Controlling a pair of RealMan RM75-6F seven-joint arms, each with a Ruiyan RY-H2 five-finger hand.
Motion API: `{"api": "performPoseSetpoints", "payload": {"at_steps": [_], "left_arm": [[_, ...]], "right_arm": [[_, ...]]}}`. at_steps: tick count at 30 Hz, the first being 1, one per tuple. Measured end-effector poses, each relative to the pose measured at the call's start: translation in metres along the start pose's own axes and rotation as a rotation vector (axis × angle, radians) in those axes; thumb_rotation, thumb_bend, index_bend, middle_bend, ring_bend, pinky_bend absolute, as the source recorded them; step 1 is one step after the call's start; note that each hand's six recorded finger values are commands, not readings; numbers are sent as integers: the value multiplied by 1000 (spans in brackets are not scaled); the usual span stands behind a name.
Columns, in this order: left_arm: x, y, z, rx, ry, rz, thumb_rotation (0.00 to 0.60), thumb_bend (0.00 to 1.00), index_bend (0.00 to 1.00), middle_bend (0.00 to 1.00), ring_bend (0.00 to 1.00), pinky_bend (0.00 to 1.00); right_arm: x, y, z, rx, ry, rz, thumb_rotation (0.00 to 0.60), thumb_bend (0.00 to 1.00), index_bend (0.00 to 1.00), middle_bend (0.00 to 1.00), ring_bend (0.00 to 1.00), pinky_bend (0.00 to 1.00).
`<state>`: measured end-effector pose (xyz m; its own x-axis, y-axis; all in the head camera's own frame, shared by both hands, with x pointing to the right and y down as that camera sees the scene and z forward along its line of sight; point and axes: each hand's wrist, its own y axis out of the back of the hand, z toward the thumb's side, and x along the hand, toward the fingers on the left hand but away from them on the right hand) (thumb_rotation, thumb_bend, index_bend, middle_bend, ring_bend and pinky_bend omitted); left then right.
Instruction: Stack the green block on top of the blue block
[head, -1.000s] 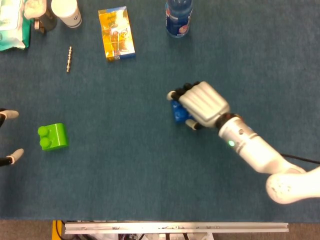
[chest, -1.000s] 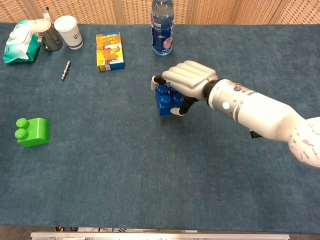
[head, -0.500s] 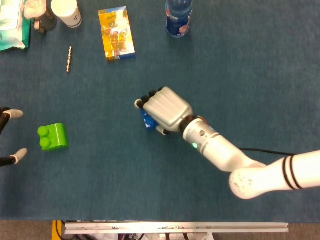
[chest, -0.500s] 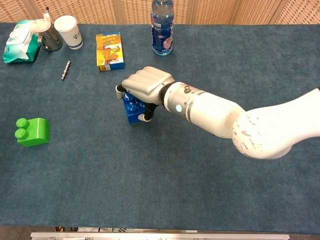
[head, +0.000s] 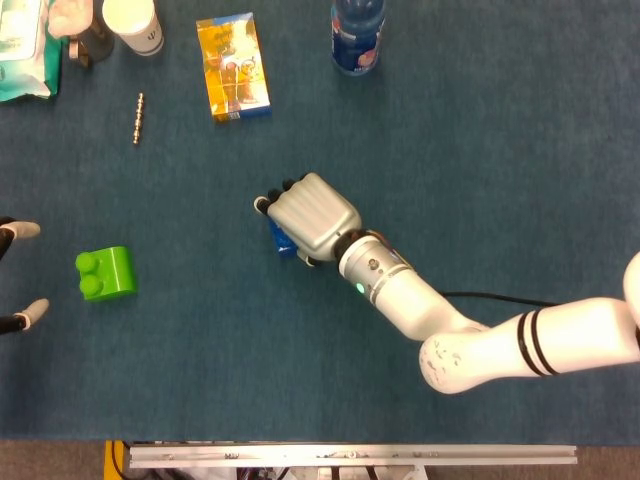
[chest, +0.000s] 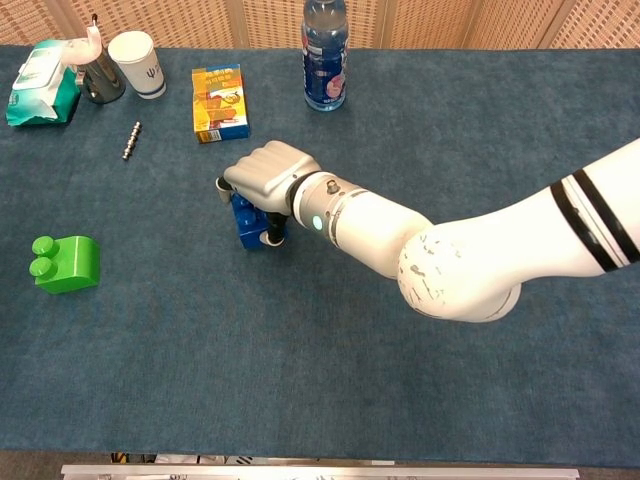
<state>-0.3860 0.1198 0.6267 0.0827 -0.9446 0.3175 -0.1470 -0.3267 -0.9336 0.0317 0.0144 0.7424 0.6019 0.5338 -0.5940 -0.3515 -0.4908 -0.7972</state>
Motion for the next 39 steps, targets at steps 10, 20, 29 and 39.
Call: {"api": "performPoseSetpoints", "payload": {"at_steps": [10, 20, 29, 39], "left_arm": [[0, -1, 0, 3, -2, -3, 600, 39, 289, 304, 306, 169], [1, -1, 0, 4, -3, -4, 600, 39, 289, 304, 306, 169], [4, -2, 3, 7, -25, -15, 600, 39, 266, 291, 294, 164], [9, -8, 10, -3, -60, -64, 600, 39, 209, 280, 283, 163]], "right_arm": [[-5, -4, 1, -3, -14, 12, 600, 354, 302, 386, 289, 405], [-11, -6, 1, -13, -29, 25, 600, 291, 240, 329, 249, 394], [-7, 2, -1, -44, -15, 13, 600, 166, 56, 186, 139, 332], [22, 30, -35, -65, -35, -59, 600, 164, 48, 180, 137, 332]]}}
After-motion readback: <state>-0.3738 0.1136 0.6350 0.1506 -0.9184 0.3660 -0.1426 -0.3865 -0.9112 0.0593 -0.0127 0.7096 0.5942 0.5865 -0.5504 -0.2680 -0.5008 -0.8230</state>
